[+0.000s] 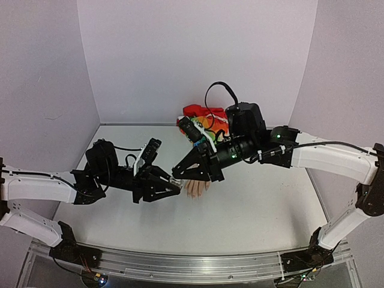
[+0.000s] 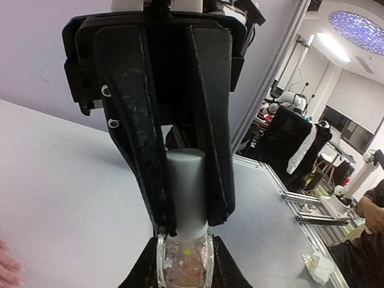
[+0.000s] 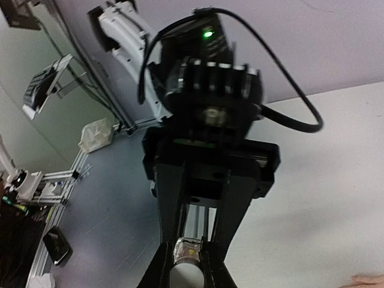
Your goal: Paint the nails
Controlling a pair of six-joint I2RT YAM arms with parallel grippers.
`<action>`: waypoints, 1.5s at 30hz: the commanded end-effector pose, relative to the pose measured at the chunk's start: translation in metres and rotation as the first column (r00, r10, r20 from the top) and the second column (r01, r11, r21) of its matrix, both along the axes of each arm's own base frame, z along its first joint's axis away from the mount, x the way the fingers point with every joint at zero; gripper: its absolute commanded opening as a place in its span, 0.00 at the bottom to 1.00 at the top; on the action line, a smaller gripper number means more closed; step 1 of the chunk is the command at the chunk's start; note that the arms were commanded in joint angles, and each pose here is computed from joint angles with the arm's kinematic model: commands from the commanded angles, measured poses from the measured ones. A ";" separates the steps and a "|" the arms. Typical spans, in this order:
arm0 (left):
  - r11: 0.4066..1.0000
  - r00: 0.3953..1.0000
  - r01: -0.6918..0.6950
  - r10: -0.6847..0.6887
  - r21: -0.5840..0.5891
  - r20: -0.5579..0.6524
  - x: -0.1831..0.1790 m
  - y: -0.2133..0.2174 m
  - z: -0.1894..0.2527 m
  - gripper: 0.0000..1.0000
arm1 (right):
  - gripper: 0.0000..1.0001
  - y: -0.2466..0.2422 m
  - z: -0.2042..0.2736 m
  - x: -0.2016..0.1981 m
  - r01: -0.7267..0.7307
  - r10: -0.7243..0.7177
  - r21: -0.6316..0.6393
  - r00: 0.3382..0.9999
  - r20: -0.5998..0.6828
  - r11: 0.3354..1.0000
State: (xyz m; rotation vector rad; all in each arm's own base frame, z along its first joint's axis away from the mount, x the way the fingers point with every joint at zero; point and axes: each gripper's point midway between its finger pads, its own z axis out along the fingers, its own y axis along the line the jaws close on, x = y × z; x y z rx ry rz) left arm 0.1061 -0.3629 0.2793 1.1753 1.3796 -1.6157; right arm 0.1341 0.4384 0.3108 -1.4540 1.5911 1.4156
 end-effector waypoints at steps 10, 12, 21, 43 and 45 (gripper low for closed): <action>0.725 0.678 -0.677 0.680 -0.122 0.278 0.099 0.031 0.024 0.00 | 0.74 -0.036 0.011 0.089 0.670 -0.675 -0.091 0.736 -0.045 0.737; 0.649 0.588 -0.749 0.744 -0.133 0.317 0.109 0.032 0.022 0.00 | 0.74 -0.037 0.011 0.100 0.729 -0.736 -0.107 0.669 -0.098 0.677; 0.566 0.495 -0.812 0.798 -0.144 0.343 0.121 0.015 0.017 0.00 | 0.57 -0.004 0.018 0.108 0.766 -0.772 -0.110 0.617 -0.151 0.634; 0.727 0.687 -0.667 0.684 -0.159 0.245 0.081 0.004 0.028 0.00 | 0.00 0.040 0.001 0.074 0.536 -0.539 -0.058 0.839 -0.076 0.843; 0.860 0.837 -0.486 0.509 -0.156 0.199 0.056 0.001 0.033 0.00 | 0.00 0.038 0.000 0.025 0.250 -0.250 0.007 0.968 -0.022 0.968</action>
